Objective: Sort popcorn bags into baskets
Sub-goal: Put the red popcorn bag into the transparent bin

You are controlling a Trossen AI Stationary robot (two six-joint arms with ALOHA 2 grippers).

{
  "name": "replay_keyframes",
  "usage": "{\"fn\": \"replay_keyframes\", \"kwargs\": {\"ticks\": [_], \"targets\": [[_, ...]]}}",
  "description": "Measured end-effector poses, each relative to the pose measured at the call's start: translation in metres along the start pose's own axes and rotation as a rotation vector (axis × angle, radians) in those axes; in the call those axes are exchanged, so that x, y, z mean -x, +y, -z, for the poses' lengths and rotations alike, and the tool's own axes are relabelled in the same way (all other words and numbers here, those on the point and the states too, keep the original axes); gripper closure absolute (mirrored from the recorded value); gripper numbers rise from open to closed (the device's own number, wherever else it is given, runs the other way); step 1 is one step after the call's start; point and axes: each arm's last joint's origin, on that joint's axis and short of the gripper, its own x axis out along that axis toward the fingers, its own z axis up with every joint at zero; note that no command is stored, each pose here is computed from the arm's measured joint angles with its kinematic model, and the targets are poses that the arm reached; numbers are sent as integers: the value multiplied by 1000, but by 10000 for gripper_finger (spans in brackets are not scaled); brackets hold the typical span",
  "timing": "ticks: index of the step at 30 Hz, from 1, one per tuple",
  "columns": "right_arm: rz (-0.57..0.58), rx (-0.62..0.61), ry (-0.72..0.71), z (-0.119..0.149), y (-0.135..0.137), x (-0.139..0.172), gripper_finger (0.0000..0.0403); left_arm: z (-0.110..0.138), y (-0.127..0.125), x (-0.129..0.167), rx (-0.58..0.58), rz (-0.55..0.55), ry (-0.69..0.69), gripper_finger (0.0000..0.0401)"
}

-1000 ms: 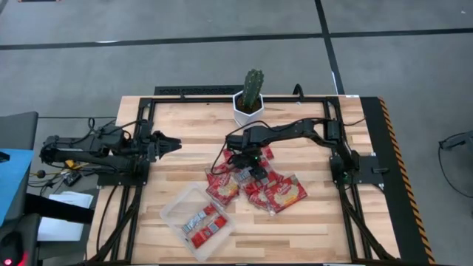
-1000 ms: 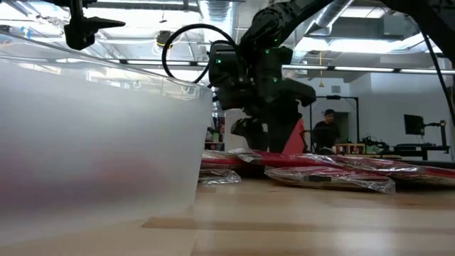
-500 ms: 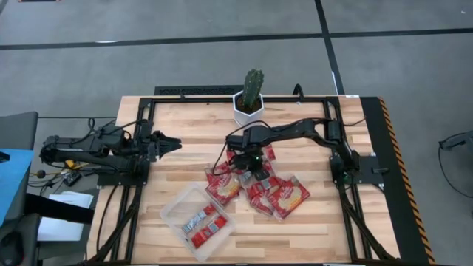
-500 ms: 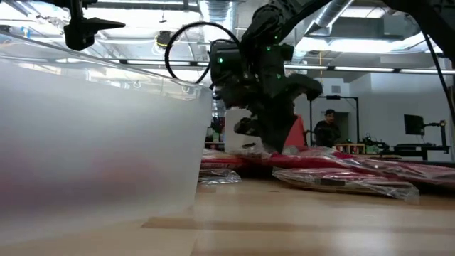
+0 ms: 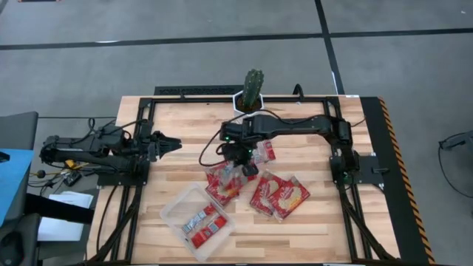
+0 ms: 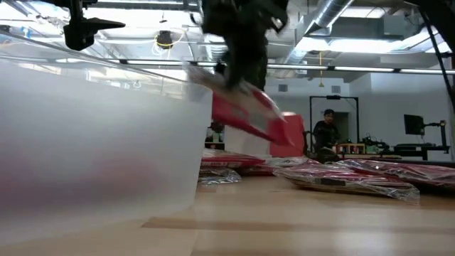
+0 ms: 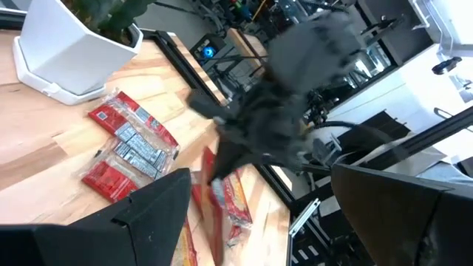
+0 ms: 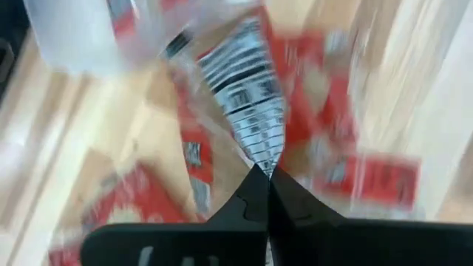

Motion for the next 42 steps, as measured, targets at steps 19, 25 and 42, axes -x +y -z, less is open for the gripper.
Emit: {"fn": "replay_keyframes", "kwargs": {"ticks": [19, 25, 42], "targets": [[121, 243, -562, -91, 67, 8, 395, -7, -5, 4, 29, 22, -52, 85], [109, 260, -578, -95, 66, -16, 392, -22, -20, 14, 16, 68, -90, 85], [40, 270, -536, -91, 50, -86, 391, -32, -28, 22, -17, 75, -100, 85]]}}
